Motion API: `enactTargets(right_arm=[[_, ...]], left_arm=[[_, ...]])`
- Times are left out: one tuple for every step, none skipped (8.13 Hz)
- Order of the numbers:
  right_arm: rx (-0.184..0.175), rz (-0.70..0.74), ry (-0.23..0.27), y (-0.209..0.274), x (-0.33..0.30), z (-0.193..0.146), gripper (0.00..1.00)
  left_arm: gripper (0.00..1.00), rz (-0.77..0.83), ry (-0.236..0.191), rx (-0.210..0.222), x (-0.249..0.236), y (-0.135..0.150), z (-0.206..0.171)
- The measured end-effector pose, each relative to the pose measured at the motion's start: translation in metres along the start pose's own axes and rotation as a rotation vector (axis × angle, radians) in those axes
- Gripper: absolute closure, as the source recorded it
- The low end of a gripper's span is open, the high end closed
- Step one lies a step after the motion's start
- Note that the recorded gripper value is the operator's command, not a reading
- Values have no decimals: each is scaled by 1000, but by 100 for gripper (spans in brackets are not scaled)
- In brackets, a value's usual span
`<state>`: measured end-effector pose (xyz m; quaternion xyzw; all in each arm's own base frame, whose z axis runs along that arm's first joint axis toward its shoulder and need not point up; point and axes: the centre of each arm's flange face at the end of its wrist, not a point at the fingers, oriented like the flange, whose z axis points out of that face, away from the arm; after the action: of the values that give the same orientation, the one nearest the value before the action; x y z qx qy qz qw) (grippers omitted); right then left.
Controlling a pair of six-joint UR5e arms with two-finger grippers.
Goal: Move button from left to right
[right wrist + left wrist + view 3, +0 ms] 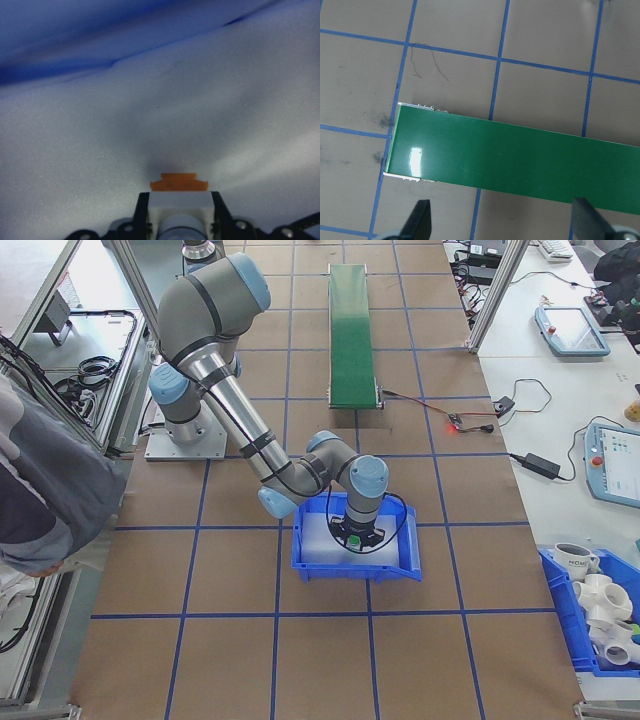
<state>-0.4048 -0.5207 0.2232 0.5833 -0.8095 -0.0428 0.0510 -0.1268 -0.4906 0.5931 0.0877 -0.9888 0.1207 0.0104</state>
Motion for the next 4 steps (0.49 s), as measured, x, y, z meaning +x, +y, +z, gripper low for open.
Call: enactTargets(right_arm=[[-1,-2,2,0,0,-1,0],[-4,-5,7,1,0,-4,0],[-11,-5,20,1,-1,-14,0],[-24,4,44,2,-3,-33,0]], left_arm=[[0,0,0,0,0,0,0],[0,0,0,0,0,0,0],[0,0,0,1,0,0,0],[0,0,0,1,0,0,-1]])
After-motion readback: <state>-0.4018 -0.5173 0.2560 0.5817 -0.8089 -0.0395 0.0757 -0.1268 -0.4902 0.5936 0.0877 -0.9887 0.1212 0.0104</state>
